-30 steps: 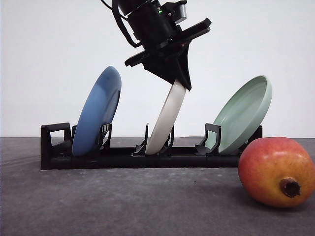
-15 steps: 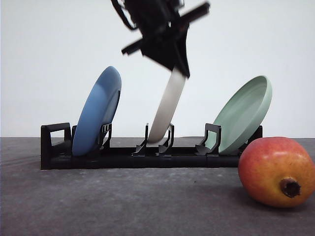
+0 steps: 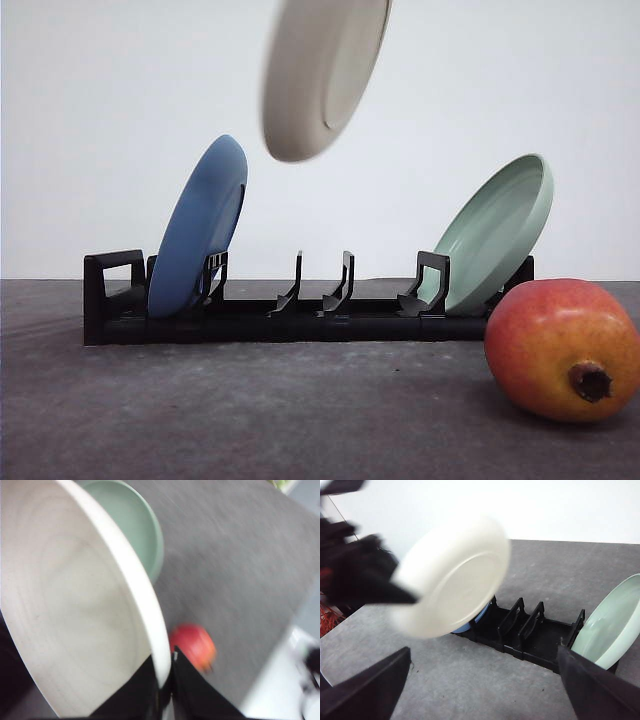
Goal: Place pomegranate in white plate
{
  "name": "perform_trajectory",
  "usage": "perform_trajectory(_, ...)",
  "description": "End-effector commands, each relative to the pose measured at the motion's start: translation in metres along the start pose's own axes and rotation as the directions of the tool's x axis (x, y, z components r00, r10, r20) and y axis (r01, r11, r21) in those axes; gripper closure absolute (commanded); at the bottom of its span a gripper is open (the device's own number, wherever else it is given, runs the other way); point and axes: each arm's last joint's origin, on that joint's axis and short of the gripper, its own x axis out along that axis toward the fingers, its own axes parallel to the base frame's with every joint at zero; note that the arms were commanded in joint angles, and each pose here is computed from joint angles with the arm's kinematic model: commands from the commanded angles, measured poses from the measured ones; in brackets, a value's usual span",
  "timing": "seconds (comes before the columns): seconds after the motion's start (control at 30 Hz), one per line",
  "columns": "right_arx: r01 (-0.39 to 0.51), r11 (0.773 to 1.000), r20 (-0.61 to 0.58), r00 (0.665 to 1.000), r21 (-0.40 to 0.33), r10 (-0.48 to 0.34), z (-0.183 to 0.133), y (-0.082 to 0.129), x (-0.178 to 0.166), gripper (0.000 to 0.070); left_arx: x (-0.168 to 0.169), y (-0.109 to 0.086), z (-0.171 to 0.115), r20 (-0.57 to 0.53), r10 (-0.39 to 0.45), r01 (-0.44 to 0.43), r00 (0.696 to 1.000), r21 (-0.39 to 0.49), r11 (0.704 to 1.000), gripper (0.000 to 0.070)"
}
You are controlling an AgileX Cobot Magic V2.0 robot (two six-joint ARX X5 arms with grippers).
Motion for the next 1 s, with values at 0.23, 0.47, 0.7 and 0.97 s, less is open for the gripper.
perform_trajectory(0.23, -0.005, 1.000, 0.015, 1.000, 0.004, 0.005, 0.005, 0.002, -0.002, 0.0103, -0.031, -0.052, -0.031, -0.152, 0.067, -0.036, 0.986, 0.197, 0.980, 0.0697)
perform_trajectory(0.47, -0.005, 1.000, 0.015, 1.000, 0.004, 0.005, 0.005, 0.002, -0.002, 0.0102, 0.005, -0.077, -0.080, -0.274, 0.271, -0.170, 0.923, 0.342, 0.924, 0.0697)
perform_trajectory(0.7, -0.004, 1.000, 0.009, 1.000, 0.009, 0.004, 0.004, 0.002, -0.002, 0.0103, 0.067, -0.080, -0.138, -0.385, 0.319, -0.162, 0.866, 0.387, 0.907, 0.0697)
perform_trajectory(0.97, -0.001, 1.000, -0.009, 1.000, 0.025, 0.001, 0.002, 0.002, -0.002, 0.0103, 0.124, -0.077, -0.177, -0.457, 0.370, -0.173, 0.809, 0.417, 0.892, 0.0697)
